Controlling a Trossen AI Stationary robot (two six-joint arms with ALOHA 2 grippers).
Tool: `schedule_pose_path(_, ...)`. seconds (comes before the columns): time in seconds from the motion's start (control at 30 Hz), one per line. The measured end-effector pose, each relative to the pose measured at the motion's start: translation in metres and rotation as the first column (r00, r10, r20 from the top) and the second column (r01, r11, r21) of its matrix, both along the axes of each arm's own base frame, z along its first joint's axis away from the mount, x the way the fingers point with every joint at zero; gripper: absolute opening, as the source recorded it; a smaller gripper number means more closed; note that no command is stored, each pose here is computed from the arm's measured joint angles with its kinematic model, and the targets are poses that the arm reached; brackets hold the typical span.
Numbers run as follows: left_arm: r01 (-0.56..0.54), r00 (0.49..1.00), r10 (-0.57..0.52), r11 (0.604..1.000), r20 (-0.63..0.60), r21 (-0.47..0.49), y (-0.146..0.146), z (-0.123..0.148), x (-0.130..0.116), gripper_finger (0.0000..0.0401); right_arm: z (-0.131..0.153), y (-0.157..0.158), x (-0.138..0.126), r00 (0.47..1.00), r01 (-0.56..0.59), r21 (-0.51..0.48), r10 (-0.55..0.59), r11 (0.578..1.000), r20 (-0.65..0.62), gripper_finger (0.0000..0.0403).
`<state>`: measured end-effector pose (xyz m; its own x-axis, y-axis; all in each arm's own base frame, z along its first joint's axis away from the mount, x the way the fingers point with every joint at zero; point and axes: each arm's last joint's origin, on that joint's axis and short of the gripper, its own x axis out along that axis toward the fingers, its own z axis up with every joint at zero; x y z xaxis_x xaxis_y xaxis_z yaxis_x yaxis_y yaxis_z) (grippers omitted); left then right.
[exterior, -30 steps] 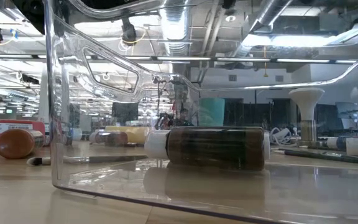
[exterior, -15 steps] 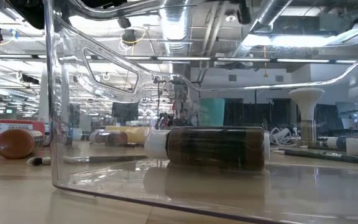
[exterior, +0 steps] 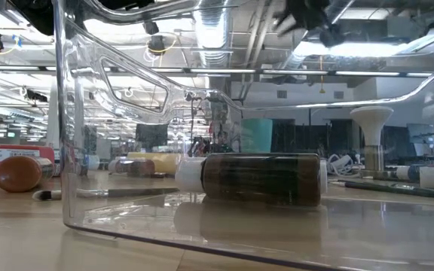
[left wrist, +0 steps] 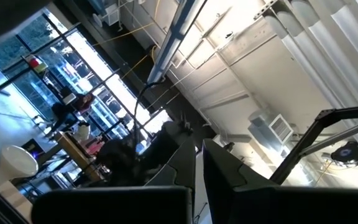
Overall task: Pick & Place Paint Supplies
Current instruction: Put the gold paint brush into the green cup
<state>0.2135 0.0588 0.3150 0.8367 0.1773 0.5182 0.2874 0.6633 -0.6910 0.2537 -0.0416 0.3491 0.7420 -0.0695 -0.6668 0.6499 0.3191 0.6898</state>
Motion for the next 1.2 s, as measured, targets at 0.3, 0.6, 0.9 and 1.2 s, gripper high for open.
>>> schedule_pose_path(0.3, -0.004, 1.000, 0.004, 1.000, -0.006, 0.003, 0.000, -0.001, 0.000, 0.0002, -0.018, 0.003, -0.019, 0.963, 0.065, 0.083, -0.041, 0.994, -0.268, 0.0052)
schedule_pose_path(0.6, -0.002, 0.999, 0.001, 1.000, -0.048, -0.012, 0.000, -0.004, 0.002, 0.0002, -0.032, 0.007, -0.023, 0.900, 0.062, 0.104, -0.010, 0.993, -0.436, 0.0052)
schedule_pose_path(0.9, -0.003, 0.999, 0.003, 1.000, -0.051, -0.015, 0.000, -0.005, 0.003, 0.0002, -0.079, 0.015, 0.009, 0.755, 0.003, 0.220, 0.142, 0.975, -0.640, 0.0052)
schedule_pose_path(1.2, 0.029, 0.998, -0.029, 0.999, -0.055, -0.014, -0.007, -0.005, 0.005, 0.0002, -0.112, 0.012, 0.026, 0.649, -0.049, 0.197, 0.181, 0.979, -0.739, 0.0073)
